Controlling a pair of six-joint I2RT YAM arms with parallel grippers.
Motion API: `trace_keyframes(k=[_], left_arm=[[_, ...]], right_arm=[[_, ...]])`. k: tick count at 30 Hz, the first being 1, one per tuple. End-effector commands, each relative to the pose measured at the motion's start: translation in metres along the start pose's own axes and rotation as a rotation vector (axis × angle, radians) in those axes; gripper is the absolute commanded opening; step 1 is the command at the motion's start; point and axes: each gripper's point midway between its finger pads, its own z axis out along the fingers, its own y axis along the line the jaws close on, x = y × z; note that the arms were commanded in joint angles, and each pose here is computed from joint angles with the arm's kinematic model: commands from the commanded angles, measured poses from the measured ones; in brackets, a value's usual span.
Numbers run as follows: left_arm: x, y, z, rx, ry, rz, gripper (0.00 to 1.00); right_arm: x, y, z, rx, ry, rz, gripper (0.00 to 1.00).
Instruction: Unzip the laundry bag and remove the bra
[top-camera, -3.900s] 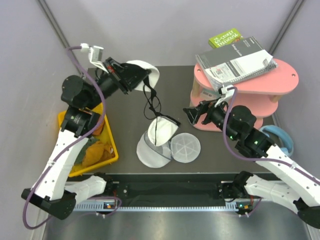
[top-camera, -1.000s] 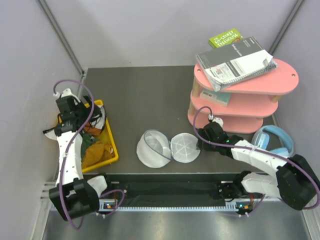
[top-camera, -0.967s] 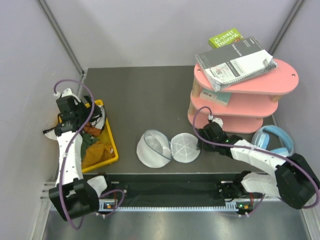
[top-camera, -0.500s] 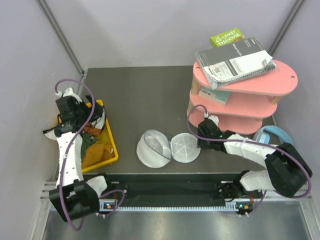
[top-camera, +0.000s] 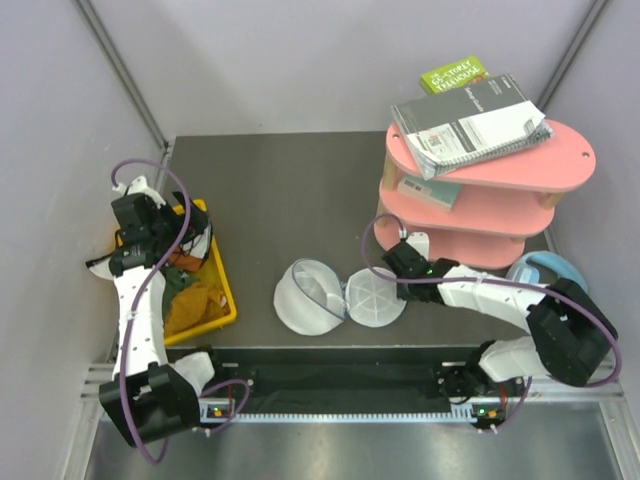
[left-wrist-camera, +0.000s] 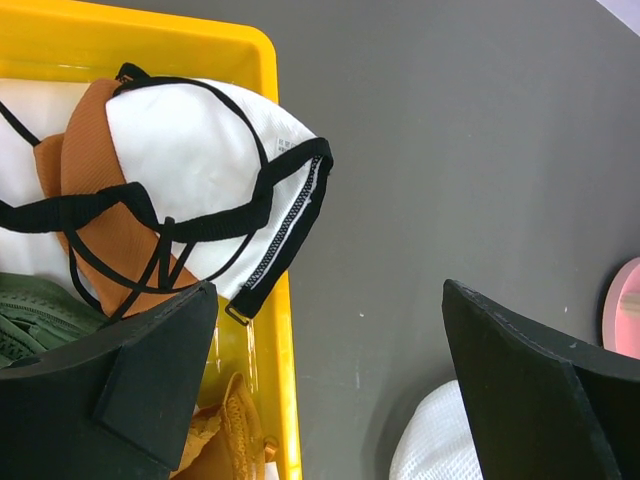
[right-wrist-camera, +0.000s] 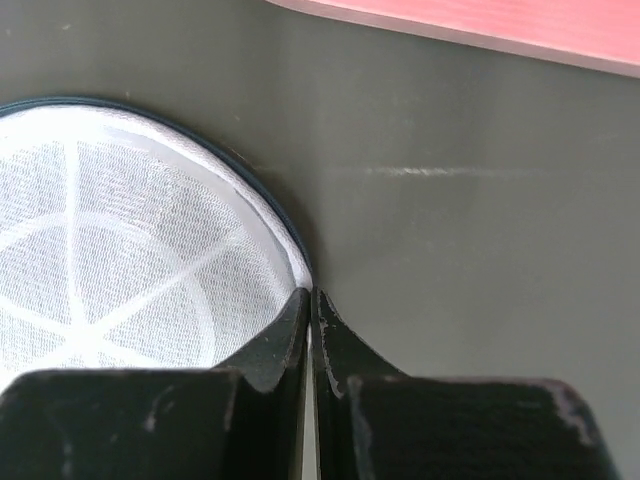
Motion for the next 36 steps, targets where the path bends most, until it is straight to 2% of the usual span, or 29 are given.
trace_keyframes(k=[1,12,19,26,30,36], left_arm=[[-0.01,-0.01,-0.006,0.044,-0.055,0.021,0.99],[-0.01,-0.015,-0.009,0.067,-0.057,0.022,0.99],[-0.011,-0.016,-0.01,0.072,-0.061,0.022,0.99],[-0.01,-0.017,-0.01,0.08,-0.059,0.019,0.99],[-0.009,-0.018,-0.009,0.085,-0.055,0.018,0.99],[-0.006,-0.019,-0.008,0.093,-0.047,0.017,0.99]], right_arm=[[-0.034,-0.01,-0.034,0.099,-0.088,-0.024,0.0],[-0.093,-0.024,-0.118,0.183,-0.255,-0.035,0.0],[-0.122,0.003,-0.162,0.157,-0.372,-0.037,0.0],[-0.129,0.079,-0.188,0.016,-0.456,-0.109,0.0],[-0.122,0.132,-0.187,-0.092,-0.477,-0.15,0.0],[-0.101,0.194,-0.169,-0.17,-0.437,-0.247,0.0]])
